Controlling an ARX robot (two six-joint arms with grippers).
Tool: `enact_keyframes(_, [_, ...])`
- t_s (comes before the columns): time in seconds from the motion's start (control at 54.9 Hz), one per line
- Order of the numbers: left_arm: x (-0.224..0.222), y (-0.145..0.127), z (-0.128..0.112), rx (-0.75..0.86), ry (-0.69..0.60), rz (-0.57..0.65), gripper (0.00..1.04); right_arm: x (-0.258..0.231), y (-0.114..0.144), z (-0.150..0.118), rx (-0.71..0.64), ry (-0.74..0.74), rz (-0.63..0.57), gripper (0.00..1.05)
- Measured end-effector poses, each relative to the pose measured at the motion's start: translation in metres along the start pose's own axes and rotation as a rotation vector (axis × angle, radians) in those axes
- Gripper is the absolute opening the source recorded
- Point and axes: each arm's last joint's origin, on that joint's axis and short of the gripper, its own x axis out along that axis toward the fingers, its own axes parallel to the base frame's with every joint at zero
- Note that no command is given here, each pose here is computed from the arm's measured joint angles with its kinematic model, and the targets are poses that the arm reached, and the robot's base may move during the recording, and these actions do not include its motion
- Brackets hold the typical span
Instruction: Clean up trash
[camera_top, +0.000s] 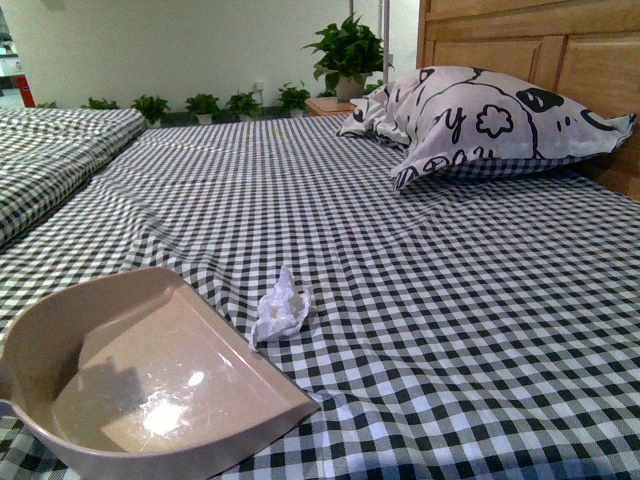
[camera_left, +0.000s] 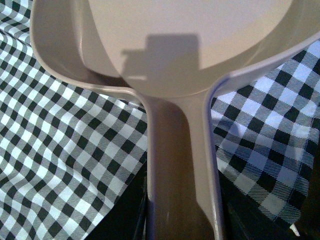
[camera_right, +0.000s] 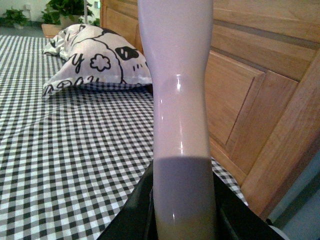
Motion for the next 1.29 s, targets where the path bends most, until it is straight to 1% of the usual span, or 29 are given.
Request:
enact_keyframes(0.383, [-0.002,-0.005,-0.007,-0.008,0.029,-0.057,0.28,0.0,0.0,0.0,0.0,0.0,0.0,0.2])
enact_keyframes(0.747, [0.001,-0.002,-0.015,0.018,0.044,-0.034,0.28,0.0,0.0,0.0,0.0,0.0,0.0,0.2])
enact_keyframes(1.294, [0.001,-0.002,-0.015,0.02,0.047,-0.034,0.28,0.0,0.0,0.0,0.0,0.0,0.0,0.2])
